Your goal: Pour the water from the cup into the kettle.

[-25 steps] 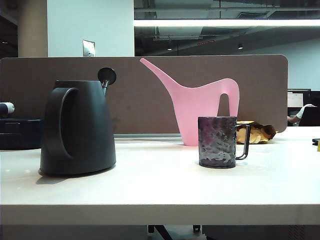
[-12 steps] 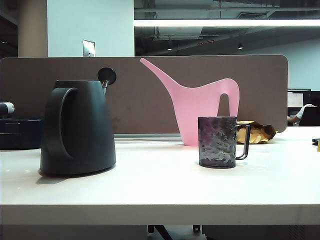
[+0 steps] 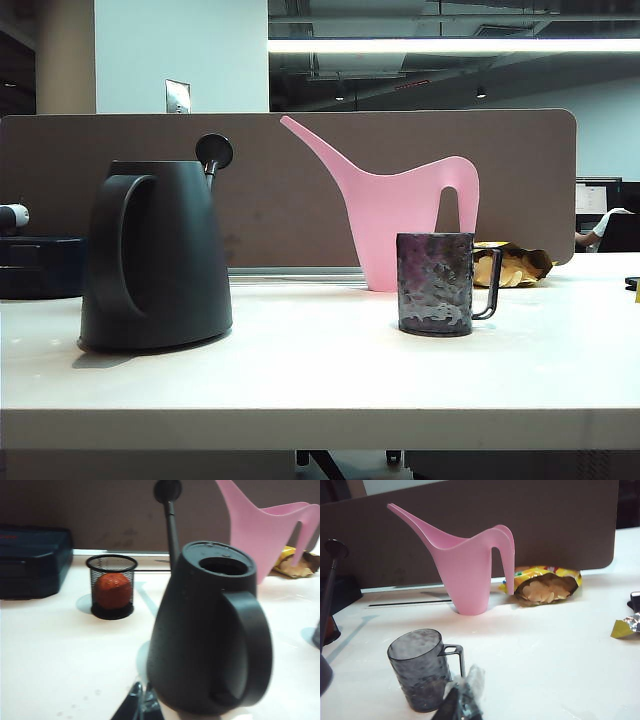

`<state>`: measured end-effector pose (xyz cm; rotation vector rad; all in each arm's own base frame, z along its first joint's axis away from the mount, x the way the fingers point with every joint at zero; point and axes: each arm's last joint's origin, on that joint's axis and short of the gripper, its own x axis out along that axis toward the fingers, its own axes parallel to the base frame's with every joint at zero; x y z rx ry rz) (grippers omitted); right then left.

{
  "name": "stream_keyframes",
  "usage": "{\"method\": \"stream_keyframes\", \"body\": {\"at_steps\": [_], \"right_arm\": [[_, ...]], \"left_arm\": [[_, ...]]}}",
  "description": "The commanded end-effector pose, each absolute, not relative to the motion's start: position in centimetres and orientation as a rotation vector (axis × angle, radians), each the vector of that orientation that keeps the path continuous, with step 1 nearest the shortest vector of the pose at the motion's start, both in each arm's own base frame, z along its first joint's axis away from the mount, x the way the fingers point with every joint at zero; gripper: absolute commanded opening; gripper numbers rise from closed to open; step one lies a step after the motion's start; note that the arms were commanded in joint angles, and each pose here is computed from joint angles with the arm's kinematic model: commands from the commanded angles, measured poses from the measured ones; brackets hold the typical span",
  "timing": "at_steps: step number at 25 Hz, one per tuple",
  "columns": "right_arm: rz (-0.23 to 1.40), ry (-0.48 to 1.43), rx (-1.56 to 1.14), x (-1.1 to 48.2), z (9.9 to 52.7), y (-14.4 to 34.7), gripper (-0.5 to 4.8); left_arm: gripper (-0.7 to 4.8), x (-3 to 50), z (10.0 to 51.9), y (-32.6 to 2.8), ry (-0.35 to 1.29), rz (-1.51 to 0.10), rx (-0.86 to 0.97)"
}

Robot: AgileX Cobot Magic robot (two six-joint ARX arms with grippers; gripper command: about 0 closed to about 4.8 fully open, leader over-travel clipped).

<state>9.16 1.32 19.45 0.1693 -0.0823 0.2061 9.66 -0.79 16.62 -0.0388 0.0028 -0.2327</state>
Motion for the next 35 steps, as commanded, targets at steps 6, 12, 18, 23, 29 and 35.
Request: {"method": "stream_keyframes", "body": {"at_steps": [6, 12, 18, 23, 29, 35], "right_arm": [[0.213, -0.066, 0.190, 8.2, 22.3, 1.2, -0.06], [0.218, -0.023, 0.194, 7.2, 25.5, 1.1, -0.06], [0.301, 0.138, 0.196, 8.7, 28.3, 1.6, 0.22], [0.352, 0.252, 0.205, 12.0, 28.1, 2.2, 2.19], [0.338, 0.367, 0.212, 15.8, 26.4, 2.7, 4.09], [0.341, 0.354, 0.211, 19.7, 24.9, 3.1, 4.47]], "left_arm": [[-0.05, 9.5, 16.8, -1.2, -0.007, -0.365, -0.035], [-0.05, 9.5, 16.8, -1.3, -0.007, -0.410, -0.035], [-0.05, 9.4, 16.8, -1.5, -0.005, -0.473, -0.035], [-0.05, 9.4, 16.8, -1.5, -0.005, -0.474, -0.038], [-0.05, 9.4, 16.8, -1.5, -0.005, -0.481, -0.038], [-0.05, 9.4, 16.8, -1.5, -0.004, -0.481, -0.038]]}}
